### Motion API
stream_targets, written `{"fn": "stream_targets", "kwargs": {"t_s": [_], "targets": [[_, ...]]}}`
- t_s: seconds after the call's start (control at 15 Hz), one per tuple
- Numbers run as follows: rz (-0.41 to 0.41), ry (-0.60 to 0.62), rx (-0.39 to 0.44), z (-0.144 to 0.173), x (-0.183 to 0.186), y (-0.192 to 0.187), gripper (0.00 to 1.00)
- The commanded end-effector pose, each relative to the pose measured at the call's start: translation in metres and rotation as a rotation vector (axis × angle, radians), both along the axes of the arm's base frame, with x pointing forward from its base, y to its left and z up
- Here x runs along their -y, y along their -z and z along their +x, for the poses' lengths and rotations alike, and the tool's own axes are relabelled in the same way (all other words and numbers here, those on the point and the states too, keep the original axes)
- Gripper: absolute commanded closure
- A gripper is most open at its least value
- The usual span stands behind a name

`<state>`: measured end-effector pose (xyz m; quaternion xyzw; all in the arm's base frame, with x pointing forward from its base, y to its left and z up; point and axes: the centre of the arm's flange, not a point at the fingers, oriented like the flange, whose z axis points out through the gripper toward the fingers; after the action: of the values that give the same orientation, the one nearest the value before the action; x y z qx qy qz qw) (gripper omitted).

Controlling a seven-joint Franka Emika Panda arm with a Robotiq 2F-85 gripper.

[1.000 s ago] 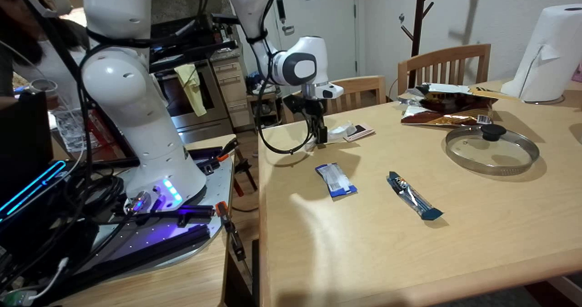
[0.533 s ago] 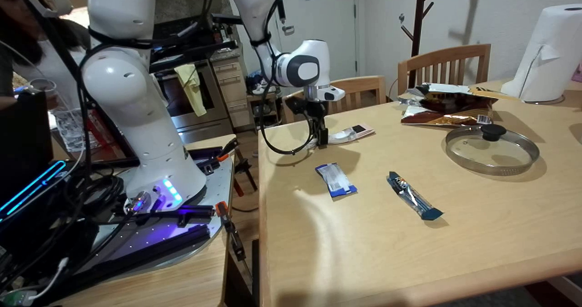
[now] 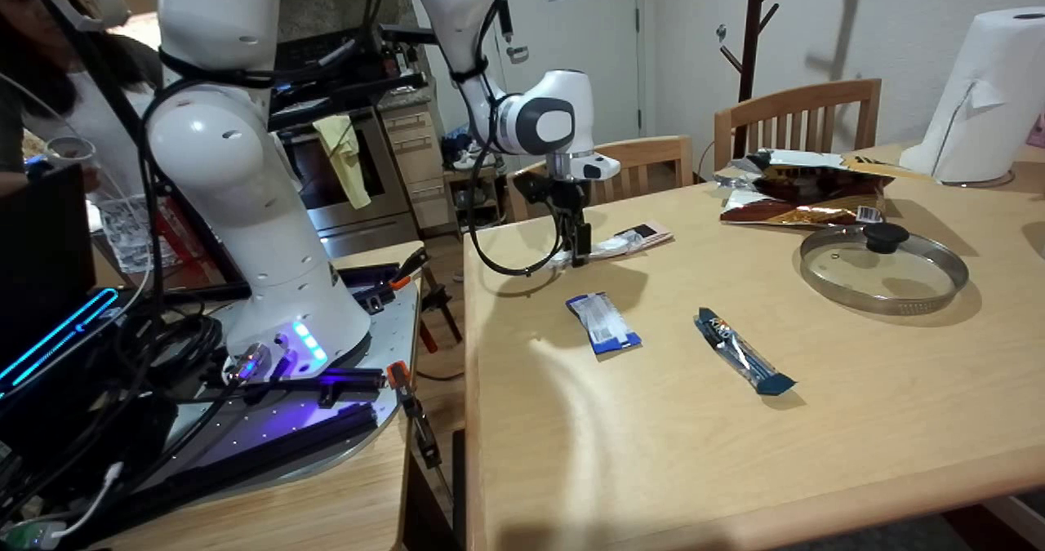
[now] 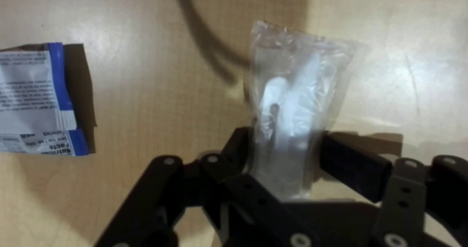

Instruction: Turn the white object anti clockwise

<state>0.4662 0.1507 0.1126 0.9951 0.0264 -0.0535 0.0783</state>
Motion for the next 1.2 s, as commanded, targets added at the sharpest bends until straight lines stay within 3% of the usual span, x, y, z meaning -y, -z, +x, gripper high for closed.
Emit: {"fn": "stream_targets", "kwargs": {"t_s": [0.0,0.07,0.2,0.73,1.13], "targets": [[0.002,0.033,-0.008,0.000,-0.001,0.002,0.11],[0.001,0.036,-0.005,-0.001,-0.002,0.000,0.03],[-0.001,0.041,0.003,-0.002,-0.002,-0.005,0.00],[-0.023,0.088,0.047,-0.003,-0.005,-0.070,0.00],[0.034,0.079,0.105,0.001,-0.017,-0.120,0.00]]}}
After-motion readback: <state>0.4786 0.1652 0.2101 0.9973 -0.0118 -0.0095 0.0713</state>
